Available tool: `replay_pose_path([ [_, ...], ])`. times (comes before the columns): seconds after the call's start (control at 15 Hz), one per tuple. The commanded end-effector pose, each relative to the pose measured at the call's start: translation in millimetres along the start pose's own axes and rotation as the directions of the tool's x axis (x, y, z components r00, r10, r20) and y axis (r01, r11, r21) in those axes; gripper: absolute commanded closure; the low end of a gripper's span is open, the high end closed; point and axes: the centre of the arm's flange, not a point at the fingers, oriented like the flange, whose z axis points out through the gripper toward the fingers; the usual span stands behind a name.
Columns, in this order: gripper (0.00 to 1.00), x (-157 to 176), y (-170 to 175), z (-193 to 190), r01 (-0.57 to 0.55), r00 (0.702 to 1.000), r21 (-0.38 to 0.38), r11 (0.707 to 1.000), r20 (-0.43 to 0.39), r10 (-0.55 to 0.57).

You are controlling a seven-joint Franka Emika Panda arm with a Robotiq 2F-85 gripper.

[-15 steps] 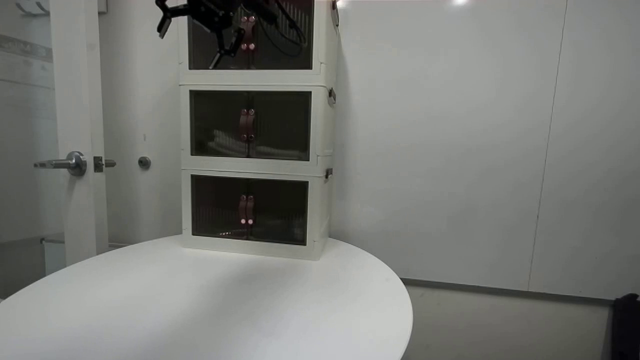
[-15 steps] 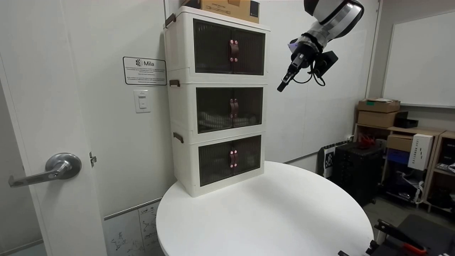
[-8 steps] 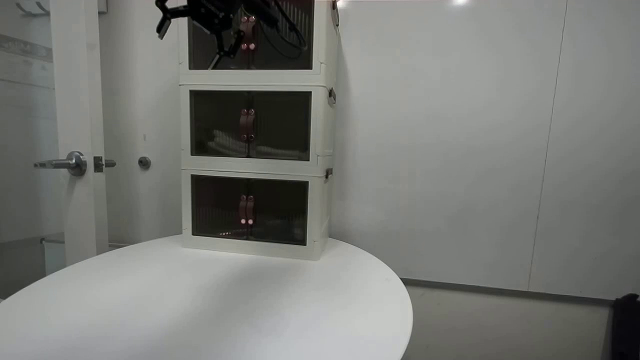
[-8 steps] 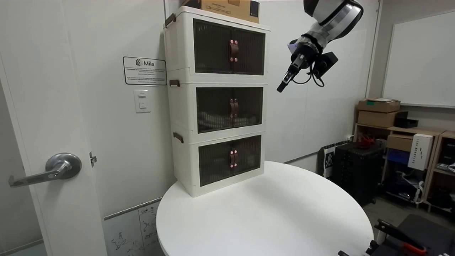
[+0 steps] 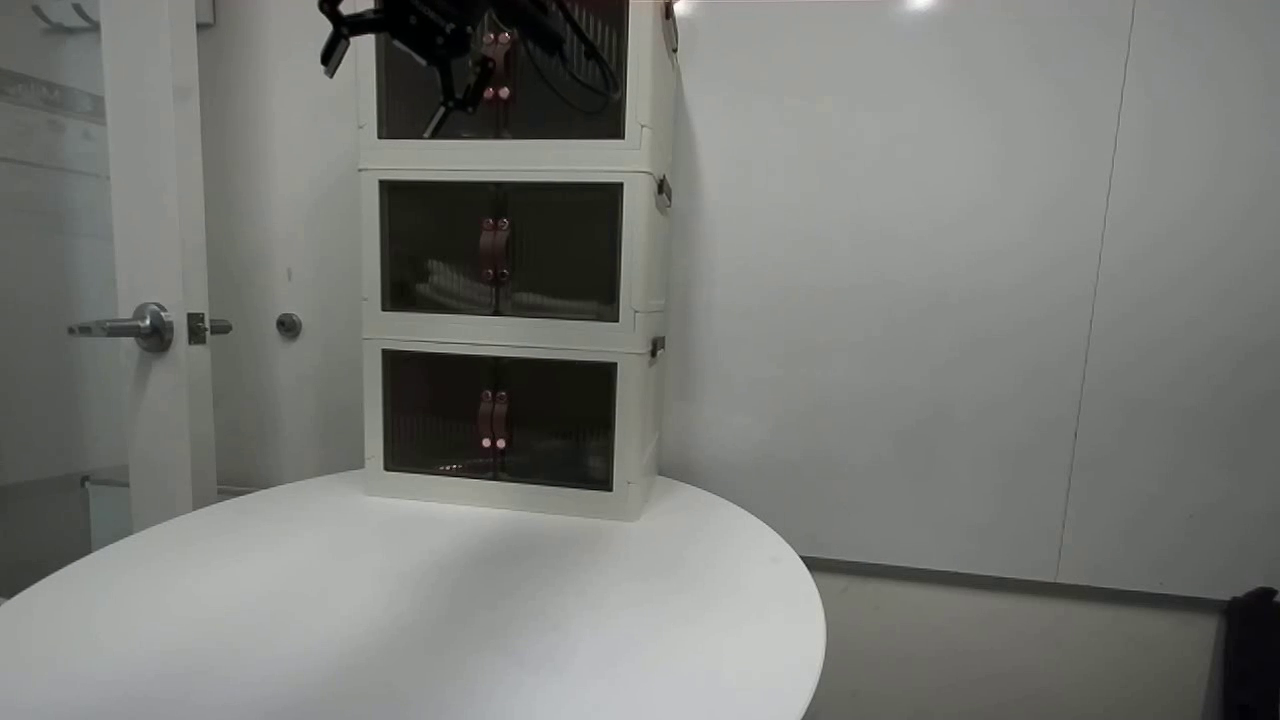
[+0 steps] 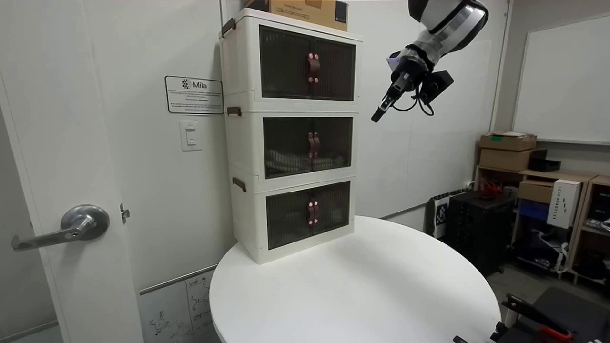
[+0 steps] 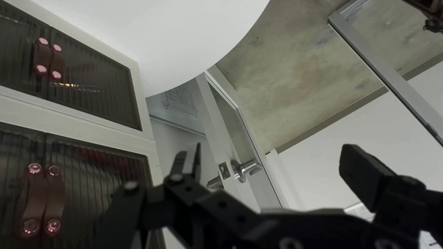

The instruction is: Open the doors of the second cabinet, remove one towel and put it on the table

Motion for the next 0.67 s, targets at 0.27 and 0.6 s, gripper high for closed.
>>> replay_pose_path([
  [0.27,0.0,33,69,-10,0.151,0.977,0.021,0.988,-0.155,-0.146],
  [0.6,0.0,50,122,-4,0.176,0.97,0.056,0.983,-0.179,-0.164],
])
